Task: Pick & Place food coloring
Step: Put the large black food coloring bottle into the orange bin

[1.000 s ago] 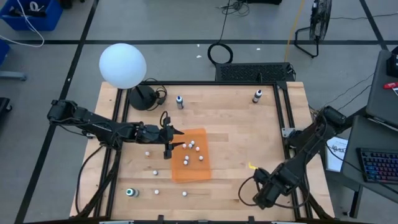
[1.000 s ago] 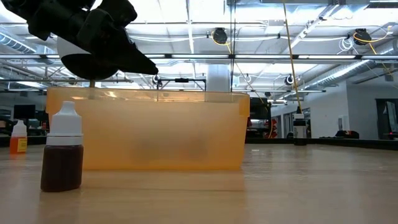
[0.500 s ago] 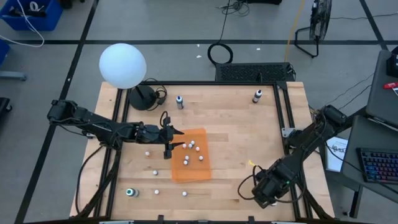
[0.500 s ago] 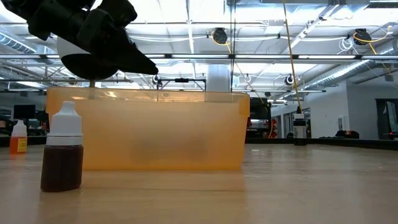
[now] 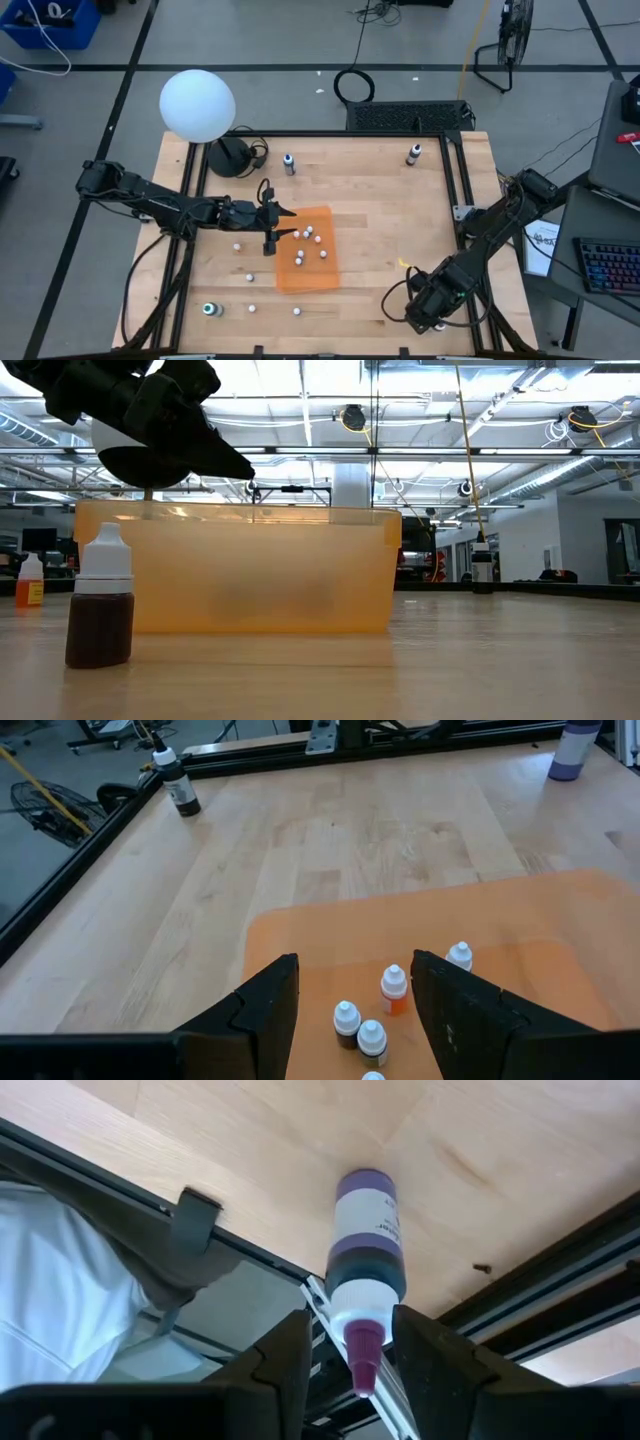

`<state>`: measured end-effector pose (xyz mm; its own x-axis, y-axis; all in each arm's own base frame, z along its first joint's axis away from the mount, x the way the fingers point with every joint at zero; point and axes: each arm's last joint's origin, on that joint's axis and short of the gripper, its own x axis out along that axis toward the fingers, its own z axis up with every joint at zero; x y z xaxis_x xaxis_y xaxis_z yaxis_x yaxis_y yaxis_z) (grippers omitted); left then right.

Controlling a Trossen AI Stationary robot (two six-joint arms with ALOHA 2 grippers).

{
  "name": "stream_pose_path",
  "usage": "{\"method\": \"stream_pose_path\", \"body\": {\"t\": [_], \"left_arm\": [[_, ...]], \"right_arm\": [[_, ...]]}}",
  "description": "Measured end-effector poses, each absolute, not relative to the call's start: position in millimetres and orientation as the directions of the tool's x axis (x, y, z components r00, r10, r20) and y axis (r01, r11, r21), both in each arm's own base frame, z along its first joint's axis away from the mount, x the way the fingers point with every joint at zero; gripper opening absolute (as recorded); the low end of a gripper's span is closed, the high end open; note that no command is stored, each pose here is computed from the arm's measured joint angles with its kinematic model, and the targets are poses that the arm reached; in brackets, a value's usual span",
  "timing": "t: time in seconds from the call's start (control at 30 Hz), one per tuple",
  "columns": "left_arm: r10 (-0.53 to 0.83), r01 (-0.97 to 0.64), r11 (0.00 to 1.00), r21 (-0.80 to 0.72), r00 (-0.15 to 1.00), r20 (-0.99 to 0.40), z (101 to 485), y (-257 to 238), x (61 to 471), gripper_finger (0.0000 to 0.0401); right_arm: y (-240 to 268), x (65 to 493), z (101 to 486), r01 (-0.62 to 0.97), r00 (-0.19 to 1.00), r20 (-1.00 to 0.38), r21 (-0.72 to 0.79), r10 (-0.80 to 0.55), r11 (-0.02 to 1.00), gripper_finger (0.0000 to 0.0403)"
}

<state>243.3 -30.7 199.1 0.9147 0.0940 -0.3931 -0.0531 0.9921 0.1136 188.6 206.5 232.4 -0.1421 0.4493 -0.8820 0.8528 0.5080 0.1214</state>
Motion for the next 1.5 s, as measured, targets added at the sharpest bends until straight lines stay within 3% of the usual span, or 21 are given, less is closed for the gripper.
{"method": "stream_pose_path", "body": {"t": [0.3, 0.5, 1.5], "left_arm": [[0.094, -0.053, 0.992, 0.114, 0.915, -0.393, 199, -31, 243, 0.0198], [0.094, -0.053, 0.992, 0.114, 0.915, -0.393, 199, -31, 243, 0.0198], [0.094, -0.053, 0.992, 0.114, 0.914, -0.394, 199, -31, 243, 0.0198]], "right_arm": [[204, 183, 216, 0.863, -0.211, -0.852, 0.068, 0.479, 0.501, 0.0132], [209, 188, 211, 0.872, -0.164, -0.822, 0.139, 0.546, 0.470, 0.0132], [208, 186, 200, 0.888, -0.175, -0.797, 0.126, 0.578, 0.443, 0.0132]]}}
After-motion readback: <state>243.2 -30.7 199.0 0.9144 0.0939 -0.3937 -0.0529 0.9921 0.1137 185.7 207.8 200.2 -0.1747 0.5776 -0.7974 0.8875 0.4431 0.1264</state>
